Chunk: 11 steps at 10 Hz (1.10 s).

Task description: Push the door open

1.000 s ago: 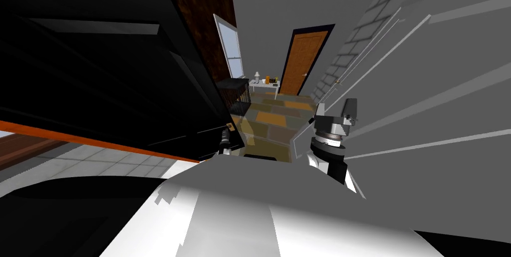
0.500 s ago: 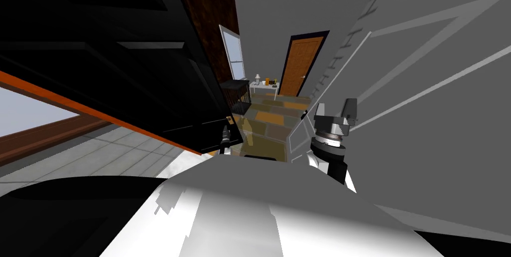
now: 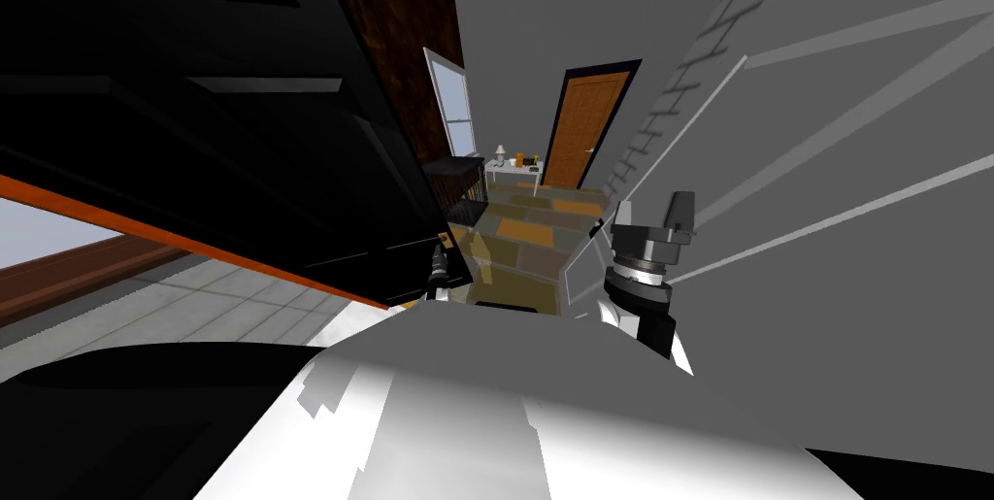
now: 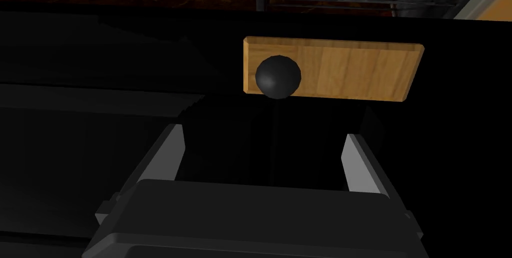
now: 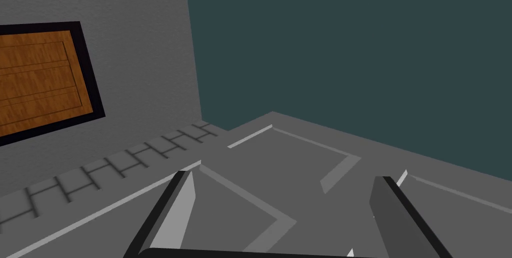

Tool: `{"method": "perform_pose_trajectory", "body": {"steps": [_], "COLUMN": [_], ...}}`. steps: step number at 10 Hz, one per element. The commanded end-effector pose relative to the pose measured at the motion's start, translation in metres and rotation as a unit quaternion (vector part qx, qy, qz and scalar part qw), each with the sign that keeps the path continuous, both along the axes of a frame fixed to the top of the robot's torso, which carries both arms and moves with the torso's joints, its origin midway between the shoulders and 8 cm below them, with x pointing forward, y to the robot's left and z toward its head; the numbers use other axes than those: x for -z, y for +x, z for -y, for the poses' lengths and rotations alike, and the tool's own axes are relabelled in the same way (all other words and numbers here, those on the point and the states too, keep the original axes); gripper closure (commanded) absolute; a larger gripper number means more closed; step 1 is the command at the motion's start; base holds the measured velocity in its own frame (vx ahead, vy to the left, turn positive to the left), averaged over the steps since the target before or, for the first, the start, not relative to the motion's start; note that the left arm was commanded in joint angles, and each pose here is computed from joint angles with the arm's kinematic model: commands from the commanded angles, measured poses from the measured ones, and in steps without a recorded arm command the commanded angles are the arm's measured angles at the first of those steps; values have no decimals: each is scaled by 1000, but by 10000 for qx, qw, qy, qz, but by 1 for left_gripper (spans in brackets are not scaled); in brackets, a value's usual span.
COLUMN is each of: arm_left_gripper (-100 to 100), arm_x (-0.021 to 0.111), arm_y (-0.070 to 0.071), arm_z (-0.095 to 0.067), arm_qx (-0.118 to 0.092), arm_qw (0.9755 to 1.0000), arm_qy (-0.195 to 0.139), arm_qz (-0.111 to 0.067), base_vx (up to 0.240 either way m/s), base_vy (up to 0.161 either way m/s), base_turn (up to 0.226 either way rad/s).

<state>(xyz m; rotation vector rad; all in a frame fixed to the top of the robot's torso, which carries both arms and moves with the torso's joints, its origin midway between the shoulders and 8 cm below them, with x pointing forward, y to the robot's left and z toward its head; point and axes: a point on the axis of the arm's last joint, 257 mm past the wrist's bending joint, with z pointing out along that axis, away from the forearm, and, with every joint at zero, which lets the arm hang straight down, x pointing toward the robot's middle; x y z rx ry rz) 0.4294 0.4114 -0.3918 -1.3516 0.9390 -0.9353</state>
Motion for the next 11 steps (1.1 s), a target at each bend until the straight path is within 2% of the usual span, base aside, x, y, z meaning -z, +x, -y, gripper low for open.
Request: {"method": "perform_pose_trajectory", "body": {"steps": [1,4,5,6,11], "arm_left_gripper": [-100,-100,-100,100,100], "arm_x": [-1,0,-1,-1,-1], "arm_y": [-2,-7,-6,-6,-6], "arm_z": [-2,-3,-3,-3,-3], "arm_qx": [-27,-85,-75,-75,-75], "arm_qw": [10000,9999,10000,10000,10000], "arm_qy": [14,19,18,18,18], "arm_qz": [21,55,48,48,48], "base_vx": [229,252,91,-18,-16], "base_vy": [90,106,38,-10,-6], "base_turn": [-41,-40,3,-3,-1]}}
